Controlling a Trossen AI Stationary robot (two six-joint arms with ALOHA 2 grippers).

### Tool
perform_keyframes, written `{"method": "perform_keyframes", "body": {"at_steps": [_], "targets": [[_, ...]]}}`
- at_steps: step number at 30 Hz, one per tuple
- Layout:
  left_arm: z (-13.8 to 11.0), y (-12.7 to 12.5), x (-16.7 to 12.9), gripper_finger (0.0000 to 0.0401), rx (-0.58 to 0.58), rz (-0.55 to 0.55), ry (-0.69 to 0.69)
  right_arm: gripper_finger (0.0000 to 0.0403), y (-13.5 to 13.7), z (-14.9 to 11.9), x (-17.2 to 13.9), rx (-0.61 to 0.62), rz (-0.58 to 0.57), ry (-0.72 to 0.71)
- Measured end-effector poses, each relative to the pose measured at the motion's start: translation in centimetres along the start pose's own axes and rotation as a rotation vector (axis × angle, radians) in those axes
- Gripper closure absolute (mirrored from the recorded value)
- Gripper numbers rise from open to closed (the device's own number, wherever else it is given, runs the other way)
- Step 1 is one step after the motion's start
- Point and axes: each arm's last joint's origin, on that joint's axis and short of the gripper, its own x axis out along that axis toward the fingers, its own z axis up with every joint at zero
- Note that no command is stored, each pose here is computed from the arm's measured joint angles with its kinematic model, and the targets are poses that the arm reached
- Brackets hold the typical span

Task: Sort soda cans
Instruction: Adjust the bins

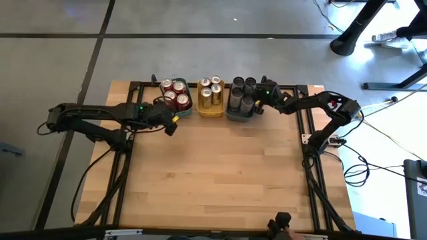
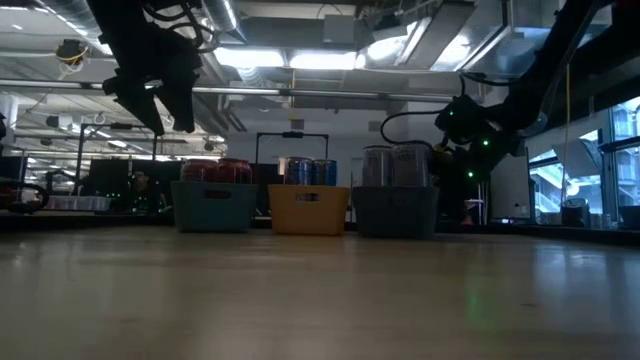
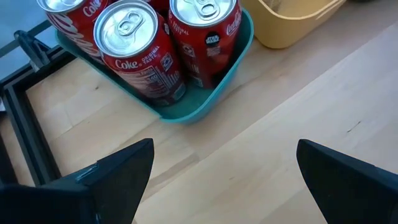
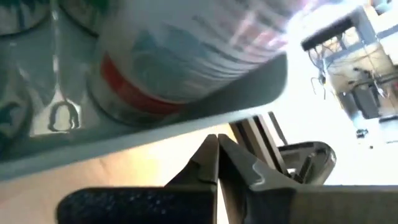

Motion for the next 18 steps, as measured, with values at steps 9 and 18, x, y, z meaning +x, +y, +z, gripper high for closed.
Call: {"method": "perform_keyframes", "body": {"at_steps": [9,18], "targets": [[0.0,0.0,0.0,0.002,0.003,-0.001,-0.001,0.0398,-0.2,0.8,0.0,0.01,0.035,-0.108],[0.1,0.1,0.0,0.002,0.018,0.023,-0.023,0.0398,0.5,1.7,-0.2,-0.008,0.067,-0.173]]}}
